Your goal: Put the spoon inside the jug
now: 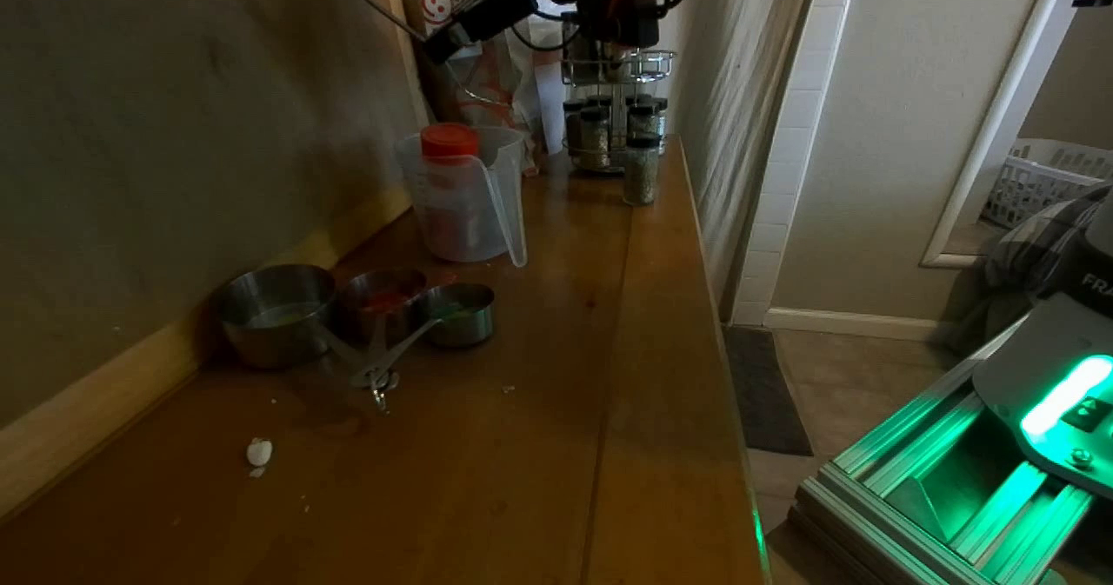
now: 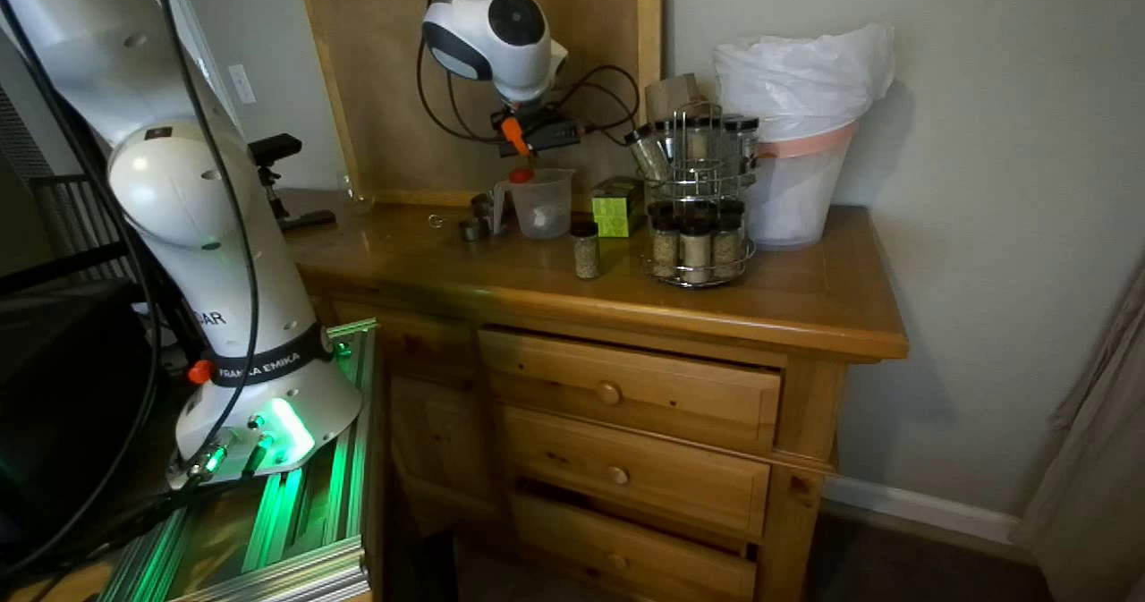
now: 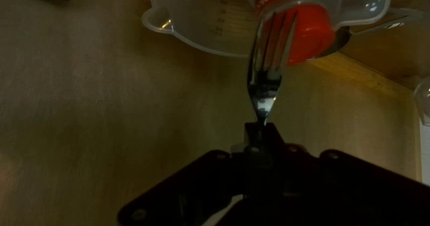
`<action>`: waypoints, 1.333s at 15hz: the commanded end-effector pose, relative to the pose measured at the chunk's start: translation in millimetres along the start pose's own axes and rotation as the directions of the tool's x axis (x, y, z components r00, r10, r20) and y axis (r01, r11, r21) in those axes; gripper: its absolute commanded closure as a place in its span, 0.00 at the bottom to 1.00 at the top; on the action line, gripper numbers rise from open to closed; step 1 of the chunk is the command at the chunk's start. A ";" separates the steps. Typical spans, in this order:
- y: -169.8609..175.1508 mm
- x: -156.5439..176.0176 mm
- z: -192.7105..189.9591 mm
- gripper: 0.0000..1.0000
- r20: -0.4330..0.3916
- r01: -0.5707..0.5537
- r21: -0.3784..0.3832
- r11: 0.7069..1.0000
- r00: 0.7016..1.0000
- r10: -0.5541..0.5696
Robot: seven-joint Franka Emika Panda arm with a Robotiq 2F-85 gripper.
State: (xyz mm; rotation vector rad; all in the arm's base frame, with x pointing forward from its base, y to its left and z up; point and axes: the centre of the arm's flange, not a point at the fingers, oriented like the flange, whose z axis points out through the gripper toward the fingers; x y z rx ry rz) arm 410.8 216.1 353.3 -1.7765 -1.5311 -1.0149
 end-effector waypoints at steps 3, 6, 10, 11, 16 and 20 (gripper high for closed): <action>15.0 0.3 12.6 0.68 -0.021 -0.092 -0.021 0.996 0.996 0.091; 20.3 2.4 9.0 0.62 -0.032 -0.111 -0.024 0.994 0.993 0.110; 22.4 9.7 -0.4 0.36 -0.045 -0.096 -0.044 0.994 0.995 0.094; 22.0 12.3 -4.0 0.30 -0.047 -0.084 -0.049 0.995 0.996 0.081; -9.4 28.2 -51.3 0.00 0.154 0.056 -0.033 0.998 0.987 -0.050; -14.0 17.2 -41.4 0.00 0.183 0.109 0.033 0.994 0.977 -0.113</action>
